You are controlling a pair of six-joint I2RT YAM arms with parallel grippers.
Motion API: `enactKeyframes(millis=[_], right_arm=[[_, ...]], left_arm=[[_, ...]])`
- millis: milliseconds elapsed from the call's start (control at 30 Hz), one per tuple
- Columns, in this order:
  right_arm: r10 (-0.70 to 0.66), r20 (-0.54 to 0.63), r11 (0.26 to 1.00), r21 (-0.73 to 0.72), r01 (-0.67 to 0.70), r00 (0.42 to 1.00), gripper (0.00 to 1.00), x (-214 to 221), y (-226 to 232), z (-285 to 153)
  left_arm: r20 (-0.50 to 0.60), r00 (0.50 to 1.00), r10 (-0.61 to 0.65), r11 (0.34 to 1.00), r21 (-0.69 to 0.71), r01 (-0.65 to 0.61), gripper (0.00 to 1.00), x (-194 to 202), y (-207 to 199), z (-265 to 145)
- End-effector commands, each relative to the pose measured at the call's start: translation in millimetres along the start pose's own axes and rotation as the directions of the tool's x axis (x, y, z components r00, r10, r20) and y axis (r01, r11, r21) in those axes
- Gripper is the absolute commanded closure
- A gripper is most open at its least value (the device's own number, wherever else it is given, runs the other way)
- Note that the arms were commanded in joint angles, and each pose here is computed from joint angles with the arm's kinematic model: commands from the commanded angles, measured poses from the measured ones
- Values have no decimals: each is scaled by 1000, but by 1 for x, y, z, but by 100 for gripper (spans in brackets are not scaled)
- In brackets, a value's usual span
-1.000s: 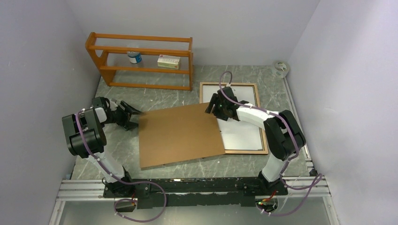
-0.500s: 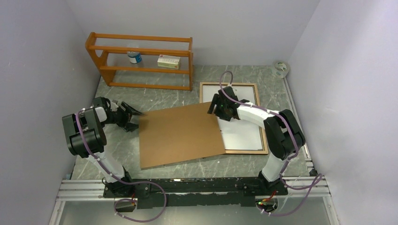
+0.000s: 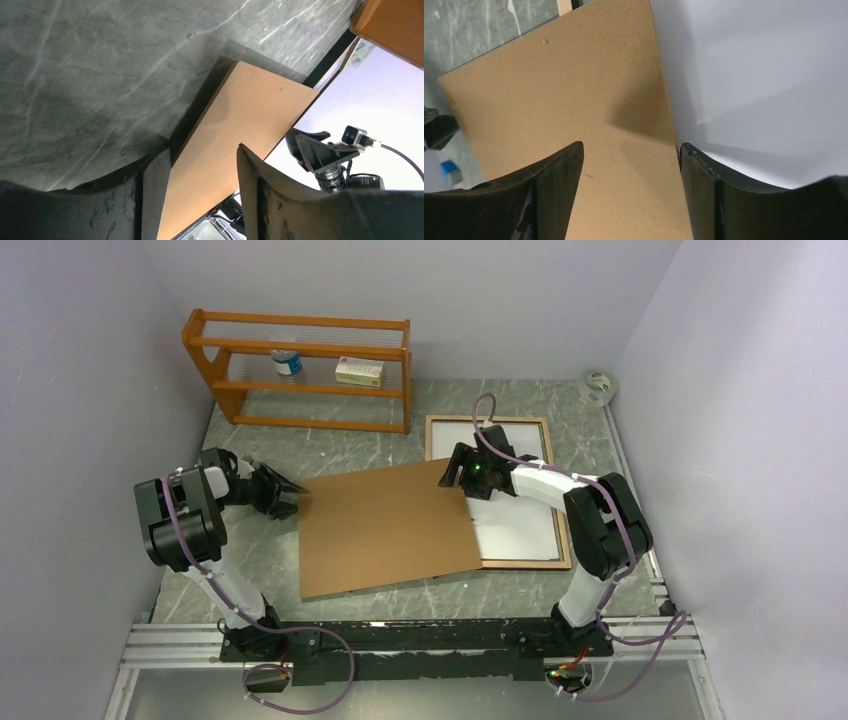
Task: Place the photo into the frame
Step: Turn over the photo frame item at the center of the board.
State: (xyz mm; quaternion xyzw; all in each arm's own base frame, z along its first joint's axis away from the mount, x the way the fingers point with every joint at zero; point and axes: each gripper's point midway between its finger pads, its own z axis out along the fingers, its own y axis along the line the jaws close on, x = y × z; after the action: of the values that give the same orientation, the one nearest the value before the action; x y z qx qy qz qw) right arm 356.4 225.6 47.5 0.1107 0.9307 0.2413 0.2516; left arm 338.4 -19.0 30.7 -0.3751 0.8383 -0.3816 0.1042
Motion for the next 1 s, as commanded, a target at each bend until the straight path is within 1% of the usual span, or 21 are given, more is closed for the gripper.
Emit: enactKeyframes(millis=[0, 67, 133, 233, 267, 367, 467, 567, 633, 700, 833, 967], right_arm=[[-21, -64, 977, -211, 7, 998, 28, -1, 32, -6], [-30, -46, 952, -307, 14, 999, 29, -5, 46, -17], [-46, -35, 909, -416, 27, 998, 31, -9, 62, -33], [-84, -42, 803, -594, 42, 996, 35, -9, 86, -66], [-106, -37, 771, -634, 58, 994, 36, -8, 93, -75], [-171, -56, 711, -698, 84, 984, 39, -2, 104, -93], [-204, -65, 666, -740, 90, 977, 44, 4, 109, -102], [-228, -61, 654, -749, 106, 972, 48, 7, 108, -105], [-243, -46, 624, -772, 120, 969, 51, 8, 113, -111], [-236, -45, 618, -778, 114, 971, 54, 6, 115, -115], [-218, -18, 640, -757, 129, 976, 70, -1, 117, -117], [-205, 16, 675, -722, 153, 979, 95, -10, 116, -118]], left_arm=[[-53, 999, -1, 999, -52, -1, 45, 12, 10, 10], [-60, 998, -2, 999, -51, -1, 47, 13, 9, 12], [-64, 998, 0, 999, -50, -3, 48, 13, 7, 13], [-63, 998, 4, 999, -50, -7, 49, 11, 5, 14], [-63, 998, 6, 999, -51, -10, 49, 10, 5, 14], [-58, 998, 12, 998, -54, -15, 49, 5, 3, 15], [-55, 998, 14, 999, -50, -17, 49, 1, 0, 16], [-55, 998, 15, 999, -43, -17, 49, -2, -2, 18], [-54, 998, 17, 999, -38, -20, 49, -4, -4, 18], [-56, 998, 19, 999, -41, -22, 49, -5, -4, 18], [-45, 998, 36, 998, -42, -37, 49, -6, -8, 14], [-10, 999, 44, 998, -51, -45, 47, -8, -15, 5]])
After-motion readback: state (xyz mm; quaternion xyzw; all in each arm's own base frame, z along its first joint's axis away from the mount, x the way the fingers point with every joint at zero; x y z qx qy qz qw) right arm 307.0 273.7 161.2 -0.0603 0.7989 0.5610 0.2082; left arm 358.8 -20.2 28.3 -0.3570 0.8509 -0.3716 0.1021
